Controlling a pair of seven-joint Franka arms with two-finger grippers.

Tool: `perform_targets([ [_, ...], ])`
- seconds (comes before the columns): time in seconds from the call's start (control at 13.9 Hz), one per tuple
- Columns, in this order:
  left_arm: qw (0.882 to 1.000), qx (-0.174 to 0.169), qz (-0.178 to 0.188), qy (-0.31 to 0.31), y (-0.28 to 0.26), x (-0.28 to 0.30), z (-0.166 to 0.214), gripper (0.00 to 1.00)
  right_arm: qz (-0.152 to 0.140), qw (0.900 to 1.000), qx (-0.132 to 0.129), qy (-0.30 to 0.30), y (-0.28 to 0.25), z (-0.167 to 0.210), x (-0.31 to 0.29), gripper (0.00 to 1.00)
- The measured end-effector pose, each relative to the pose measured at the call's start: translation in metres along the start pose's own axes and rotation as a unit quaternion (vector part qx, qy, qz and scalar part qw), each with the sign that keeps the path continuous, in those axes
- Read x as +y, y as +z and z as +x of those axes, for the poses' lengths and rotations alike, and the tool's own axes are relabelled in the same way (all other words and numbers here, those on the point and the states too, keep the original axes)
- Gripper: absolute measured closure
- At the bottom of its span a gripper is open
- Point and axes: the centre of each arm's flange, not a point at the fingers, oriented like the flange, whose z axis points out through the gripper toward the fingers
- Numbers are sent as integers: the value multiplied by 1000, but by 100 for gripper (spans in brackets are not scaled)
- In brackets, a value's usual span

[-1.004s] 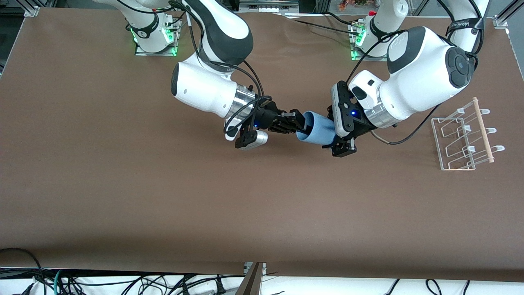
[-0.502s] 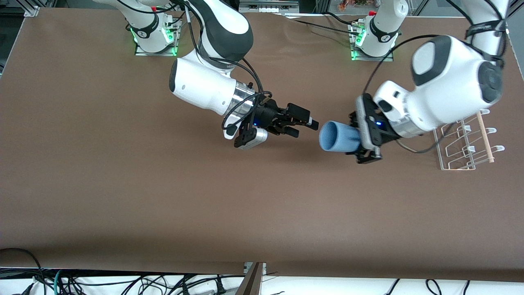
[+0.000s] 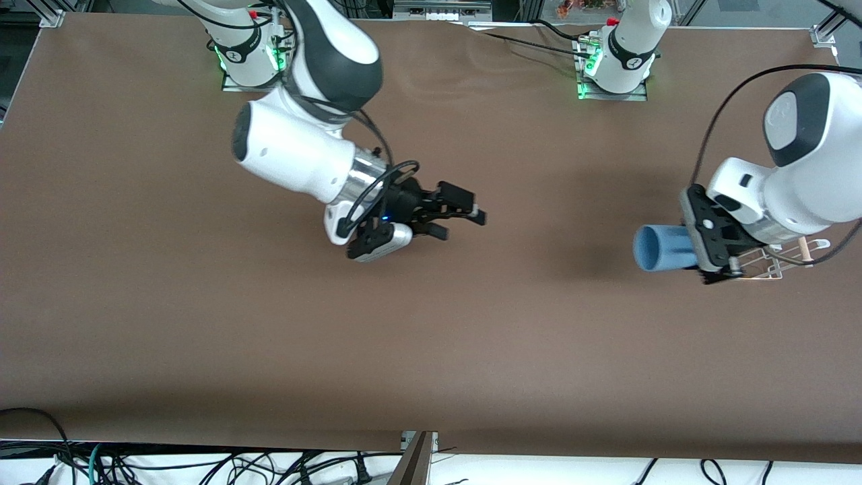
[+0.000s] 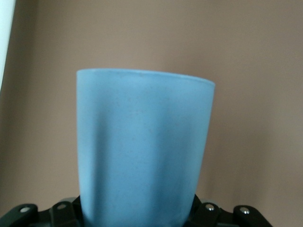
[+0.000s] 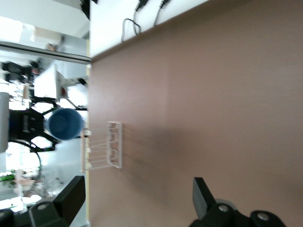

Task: Transfer cup to left arm and place on rack
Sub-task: 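Carry the cup with the left gripper toward the wire rack while the right gripper withdraws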

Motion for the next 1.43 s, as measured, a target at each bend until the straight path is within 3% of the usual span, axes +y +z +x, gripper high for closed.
perform_targets([
  [0.22,992,-122,19,19,9,-11,-38,34,-94,993,-68,-14,-54,9,35,0],
  [0.36,978,-205,27,34,17,-20,-65,34,-164,981,-104,-25,-89,12,63,0],
  [0.57,939,-335,37,65,28,-33,-100,34,-270,954,-124,-39,-143,23,111,0],
  [0.79,895,-434,36,95,45,-45,-126,34,-357,925,-117,-59,-202,37,151,0],
  [1.0,838,-529,40,130,89,-45,-130,34,-388,912,-115,-67,-266,44,183,0],
  [1.22,800,-578,47,154,132,-32,-130,34,-407,905,-123,-30,-327,38,213,0],
  [1.43,778,-603,53,172,156,-19,-131,34,-423,896,-133,1,-368,25,218,0],
])
